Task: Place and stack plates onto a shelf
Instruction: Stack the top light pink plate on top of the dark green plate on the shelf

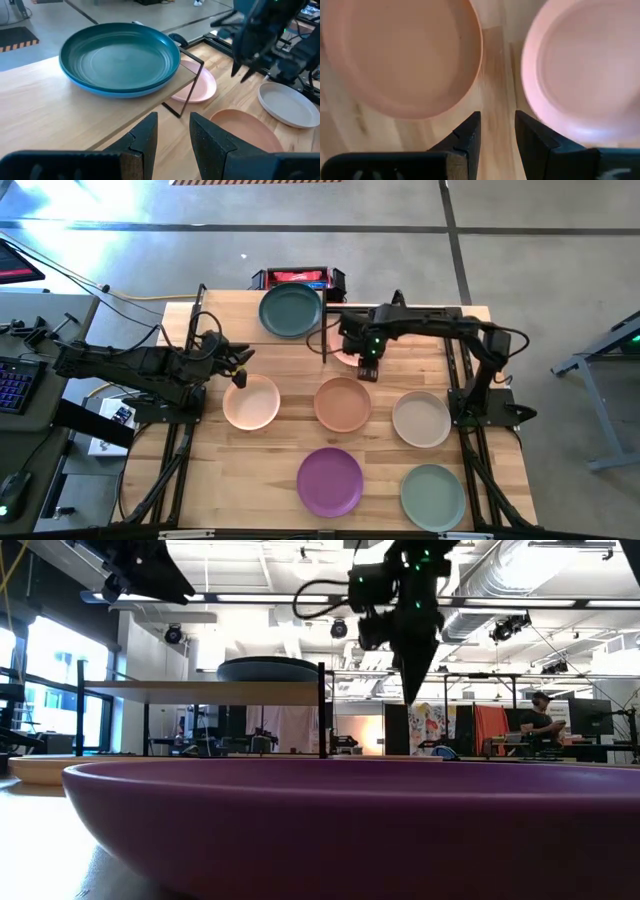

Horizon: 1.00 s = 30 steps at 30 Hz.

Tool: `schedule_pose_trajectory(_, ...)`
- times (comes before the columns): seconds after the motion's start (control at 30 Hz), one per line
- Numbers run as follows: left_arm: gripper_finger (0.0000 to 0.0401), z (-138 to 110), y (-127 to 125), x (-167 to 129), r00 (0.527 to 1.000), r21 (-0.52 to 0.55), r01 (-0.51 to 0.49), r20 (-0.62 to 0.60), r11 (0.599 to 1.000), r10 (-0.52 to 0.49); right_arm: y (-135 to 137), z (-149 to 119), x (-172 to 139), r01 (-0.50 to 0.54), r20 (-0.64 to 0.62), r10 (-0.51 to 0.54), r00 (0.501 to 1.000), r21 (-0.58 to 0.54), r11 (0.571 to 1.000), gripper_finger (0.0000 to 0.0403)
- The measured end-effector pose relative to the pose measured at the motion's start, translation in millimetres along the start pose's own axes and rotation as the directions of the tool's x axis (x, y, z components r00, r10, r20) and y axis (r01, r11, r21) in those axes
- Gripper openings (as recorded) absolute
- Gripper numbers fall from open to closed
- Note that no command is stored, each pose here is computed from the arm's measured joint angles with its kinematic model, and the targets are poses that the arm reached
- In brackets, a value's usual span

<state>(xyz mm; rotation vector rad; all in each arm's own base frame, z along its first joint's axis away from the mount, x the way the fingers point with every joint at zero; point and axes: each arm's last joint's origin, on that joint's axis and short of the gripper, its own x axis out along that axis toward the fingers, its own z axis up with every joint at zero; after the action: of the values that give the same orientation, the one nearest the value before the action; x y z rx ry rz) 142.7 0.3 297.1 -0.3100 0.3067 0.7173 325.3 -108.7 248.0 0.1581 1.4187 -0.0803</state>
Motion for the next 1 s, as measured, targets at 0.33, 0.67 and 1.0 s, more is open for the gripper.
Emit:
schedule_pose_trajectory(0.33, 0.0104, 0.3, 0.4, -0.1, 1.0, -0.027, -0.011, 0.008, 1.0, 0.011, -4.2, -11.3, 45.2, 0.041, 0.041, -0.034, 0.999, -0.189, 0.981, 0.0099)
schedule_pose_trajectory(0.67, 0.0104, 0.4, 0.5, 0.0, 1.0, -0.042, -0.017, 0.012, 0.999, 0.017, -10.6, -19.1, 69.4, 0.165, 0.075, -0.153, 0.985, -0.193, 0.967, 0.0099)
schedule_pose_trajectory(1.0, 0.0104, 0.4, 0.5, 0.0, 1.0, -0.042, -0.017, 0.012, 0.999, 0.018, -12.6, -28.3, 86.3, 0.172, 0.091, -0.158, 0.983, -0.182, 0.968, 0.0099)
